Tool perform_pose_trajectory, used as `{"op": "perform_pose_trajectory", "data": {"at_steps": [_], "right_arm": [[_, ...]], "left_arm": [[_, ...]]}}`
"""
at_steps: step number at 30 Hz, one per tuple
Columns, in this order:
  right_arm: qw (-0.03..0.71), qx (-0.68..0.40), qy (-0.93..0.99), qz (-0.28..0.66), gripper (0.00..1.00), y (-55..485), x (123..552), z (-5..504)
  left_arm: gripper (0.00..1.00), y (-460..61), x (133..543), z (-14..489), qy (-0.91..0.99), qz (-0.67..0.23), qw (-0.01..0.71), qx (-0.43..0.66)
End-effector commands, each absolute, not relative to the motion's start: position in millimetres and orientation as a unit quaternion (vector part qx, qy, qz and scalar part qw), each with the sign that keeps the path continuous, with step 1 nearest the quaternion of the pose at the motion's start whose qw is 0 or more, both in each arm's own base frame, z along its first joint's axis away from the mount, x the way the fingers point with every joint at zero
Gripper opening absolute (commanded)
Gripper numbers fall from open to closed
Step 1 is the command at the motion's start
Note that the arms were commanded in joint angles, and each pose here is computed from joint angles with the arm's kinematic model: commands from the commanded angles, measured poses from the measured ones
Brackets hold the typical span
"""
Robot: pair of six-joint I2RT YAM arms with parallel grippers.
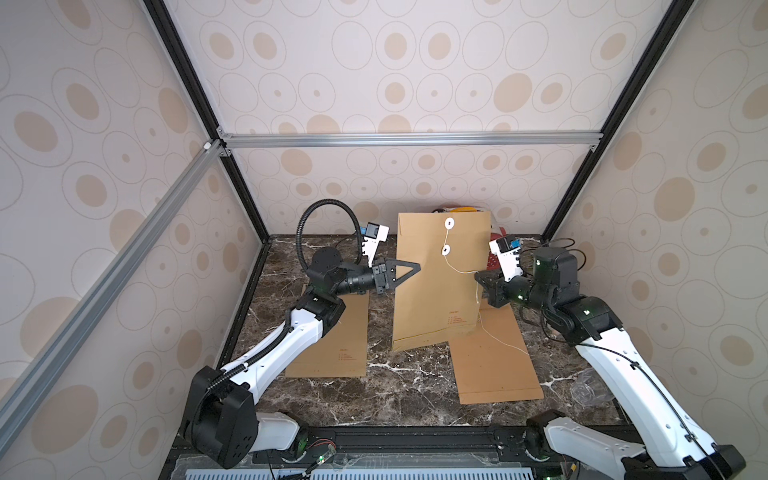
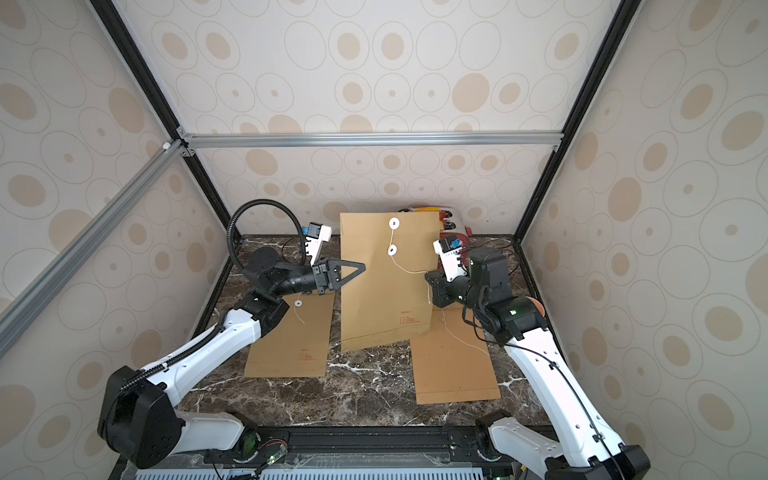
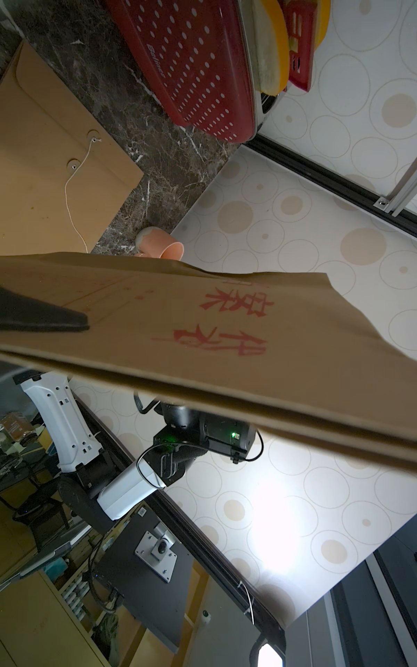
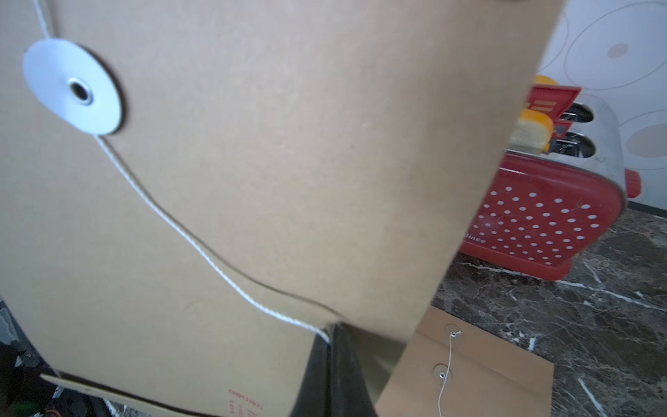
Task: Close the mouth of the file bag
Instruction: Close the file bag.
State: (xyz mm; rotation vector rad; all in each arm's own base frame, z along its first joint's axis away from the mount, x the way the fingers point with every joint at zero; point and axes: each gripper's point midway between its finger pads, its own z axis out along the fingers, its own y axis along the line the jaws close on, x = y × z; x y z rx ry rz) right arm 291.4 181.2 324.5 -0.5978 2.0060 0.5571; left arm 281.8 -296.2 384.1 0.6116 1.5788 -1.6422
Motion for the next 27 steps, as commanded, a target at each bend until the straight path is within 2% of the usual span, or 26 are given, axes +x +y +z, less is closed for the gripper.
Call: {"op": "perform_pose_trajectory", "data": {"at_steps": [1,7,27], "right_arm": [[0.459,-0.261,0.822,0.214,0.0,178,293,330],[0.466,-0.258,0.828,0.177,0.0,167,307,345],[0.478,-0.258,0.828,0.144,0.0,162,340,388]], "left_arm": [[0.0,-291,273,411,0.588,-0.642,0.413,0.267],[0.0,-292,274,409,0.591,-0.641,0.41,0.267],[0.0,-294,272,408,0.594,-0.639,0.409,0.269]]}}
